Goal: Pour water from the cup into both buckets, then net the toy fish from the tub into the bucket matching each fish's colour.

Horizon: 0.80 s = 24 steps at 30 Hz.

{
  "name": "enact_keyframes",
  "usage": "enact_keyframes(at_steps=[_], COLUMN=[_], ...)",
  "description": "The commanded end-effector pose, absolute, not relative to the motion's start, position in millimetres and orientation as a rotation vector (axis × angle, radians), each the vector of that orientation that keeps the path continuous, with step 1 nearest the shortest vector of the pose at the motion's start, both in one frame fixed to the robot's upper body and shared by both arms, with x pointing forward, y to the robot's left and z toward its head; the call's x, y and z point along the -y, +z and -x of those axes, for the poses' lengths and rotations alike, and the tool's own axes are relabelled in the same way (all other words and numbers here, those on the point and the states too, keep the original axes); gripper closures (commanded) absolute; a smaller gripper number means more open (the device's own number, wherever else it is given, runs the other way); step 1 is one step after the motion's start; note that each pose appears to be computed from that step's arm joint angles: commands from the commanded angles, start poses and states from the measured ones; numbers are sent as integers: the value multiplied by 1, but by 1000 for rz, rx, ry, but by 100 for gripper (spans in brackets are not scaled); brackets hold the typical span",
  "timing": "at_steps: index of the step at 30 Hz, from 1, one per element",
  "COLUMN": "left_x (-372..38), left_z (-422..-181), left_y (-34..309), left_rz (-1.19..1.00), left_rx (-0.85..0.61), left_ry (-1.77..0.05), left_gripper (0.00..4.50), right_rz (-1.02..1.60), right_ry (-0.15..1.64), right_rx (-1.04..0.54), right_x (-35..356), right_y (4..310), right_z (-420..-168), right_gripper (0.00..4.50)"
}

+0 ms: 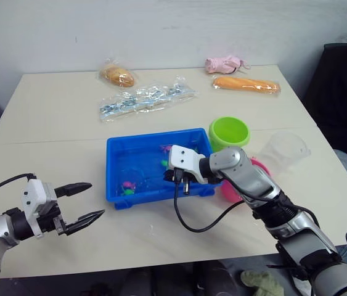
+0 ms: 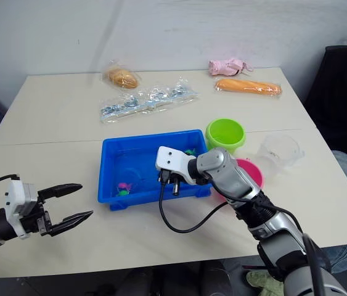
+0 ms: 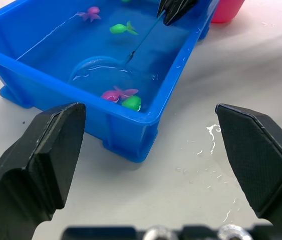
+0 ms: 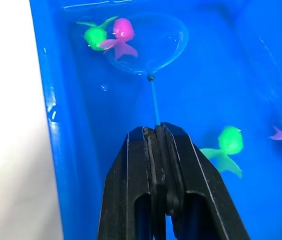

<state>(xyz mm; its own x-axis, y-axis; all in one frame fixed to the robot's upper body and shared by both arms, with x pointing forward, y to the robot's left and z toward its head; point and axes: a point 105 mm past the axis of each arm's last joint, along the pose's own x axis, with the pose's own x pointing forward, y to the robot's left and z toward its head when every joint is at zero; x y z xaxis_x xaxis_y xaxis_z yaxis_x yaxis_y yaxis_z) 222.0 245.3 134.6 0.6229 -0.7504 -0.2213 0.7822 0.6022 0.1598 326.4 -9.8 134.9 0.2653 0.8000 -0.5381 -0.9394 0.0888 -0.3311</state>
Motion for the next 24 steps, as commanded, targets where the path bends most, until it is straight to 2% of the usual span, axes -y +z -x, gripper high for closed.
enact_keyframes(at_steps=[1,13,24], left_x=[-243,-241,-203], left_z=[-222,-224,-238], left_y=[140,141,170], left_rz=[-264,-265,-176], left_rx=[-115,-108,39], left_ry=[-894,-906,-1009], left_gripper=[3,3,3], right_rz=[655,480,341], right_ry=[1297,1287,1268], right_rx=[-196,-253,-225], right_x=[11,18,81], right_y=[149,161,186], right_z=[-326,-321,-294], right_gripper=[450,450,450])
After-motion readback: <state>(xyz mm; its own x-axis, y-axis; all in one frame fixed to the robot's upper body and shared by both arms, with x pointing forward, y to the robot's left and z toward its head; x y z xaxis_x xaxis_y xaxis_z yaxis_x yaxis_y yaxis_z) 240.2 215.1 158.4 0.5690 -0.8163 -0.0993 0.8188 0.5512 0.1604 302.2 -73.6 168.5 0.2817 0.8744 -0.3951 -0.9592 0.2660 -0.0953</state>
